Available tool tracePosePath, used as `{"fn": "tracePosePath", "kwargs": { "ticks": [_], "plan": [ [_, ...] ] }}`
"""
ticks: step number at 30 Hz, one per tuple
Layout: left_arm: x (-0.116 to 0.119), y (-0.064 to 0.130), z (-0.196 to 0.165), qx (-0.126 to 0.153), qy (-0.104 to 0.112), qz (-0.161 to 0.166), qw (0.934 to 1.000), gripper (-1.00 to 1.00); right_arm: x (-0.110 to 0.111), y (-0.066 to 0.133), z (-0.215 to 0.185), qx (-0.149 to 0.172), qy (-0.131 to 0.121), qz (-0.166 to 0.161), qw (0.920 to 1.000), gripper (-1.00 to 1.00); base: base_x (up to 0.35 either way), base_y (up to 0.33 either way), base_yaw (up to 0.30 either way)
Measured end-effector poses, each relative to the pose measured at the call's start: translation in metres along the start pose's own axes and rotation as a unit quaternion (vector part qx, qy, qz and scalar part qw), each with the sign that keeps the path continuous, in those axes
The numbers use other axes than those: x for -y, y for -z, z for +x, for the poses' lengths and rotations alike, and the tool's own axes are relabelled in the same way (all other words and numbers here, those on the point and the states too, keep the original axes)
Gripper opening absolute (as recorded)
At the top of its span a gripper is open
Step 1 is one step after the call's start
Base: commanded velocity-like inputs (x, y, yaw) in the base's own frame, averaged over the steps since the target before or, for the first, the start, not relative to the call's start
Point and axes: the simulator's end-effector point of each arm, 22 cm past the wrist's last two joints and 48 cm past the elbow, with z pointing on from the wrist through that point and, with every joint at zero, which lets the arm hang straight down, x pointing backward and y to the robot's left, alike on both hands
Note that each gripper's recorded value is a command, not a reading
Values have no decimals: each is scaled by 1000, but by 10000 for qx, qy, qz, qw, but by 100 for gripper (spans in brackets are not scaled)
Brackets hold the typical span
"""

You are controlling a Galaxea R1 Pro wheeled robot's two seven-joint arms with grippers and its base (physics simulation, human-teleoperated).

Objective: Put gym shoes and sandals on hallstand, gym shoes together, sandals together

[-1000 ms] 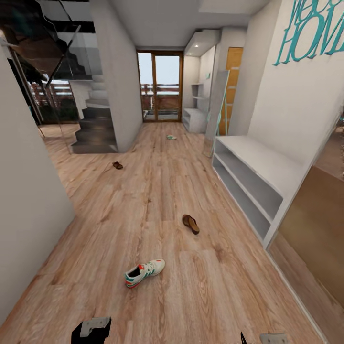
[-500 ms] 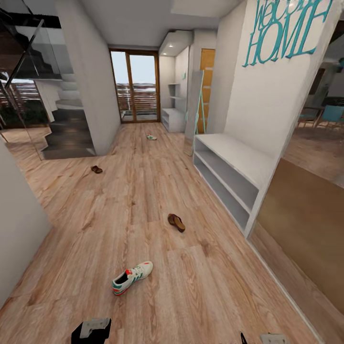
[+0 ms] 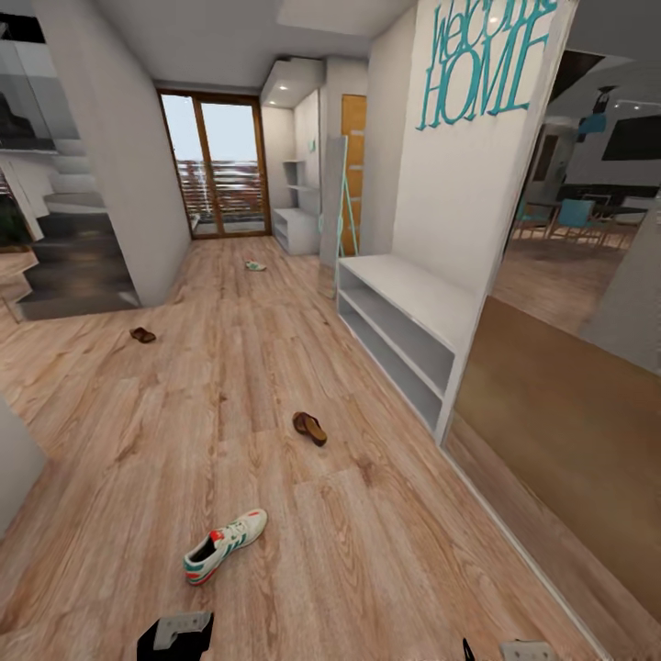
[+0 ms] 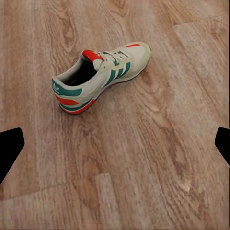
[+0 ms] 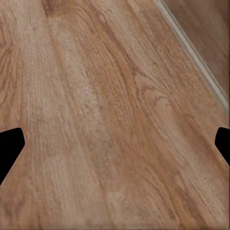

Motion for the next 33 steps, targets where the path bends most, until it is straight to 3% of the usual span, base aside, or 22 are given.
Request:
{"fn": "tracePosePath", "kwargs": {
  "ticks": [12,15,17,18,21,33],
  "plan": [
    [0,0,0,-8,-7,1,10000,100,-1,0,-2,14,-8,0,10000,100,0,0,-14],
    [1,-5,-6,-26,22,-1,10000,100,3,-4,-15,151,-12,45,9999,100,0,0,0],
    [3,-12,-19,10,30,14,10000,100,6,-10,-41,389,-9,83,9992,100,0,0,0],
    [7,-26,-40,-39,44,36,10000,100,11,-21,-83,745,-13,132,9971,100,0,0,0],
    [10,-41,-65,-167,43,56,9998,100,15,-33,-130,1029,-24,178,9945,100,0,0,0],
    [0,-57,-99,-264,-5,4,9997,100,21,-66,-214,886,-131,227,9957,100,0,0,0]
  ]
}}
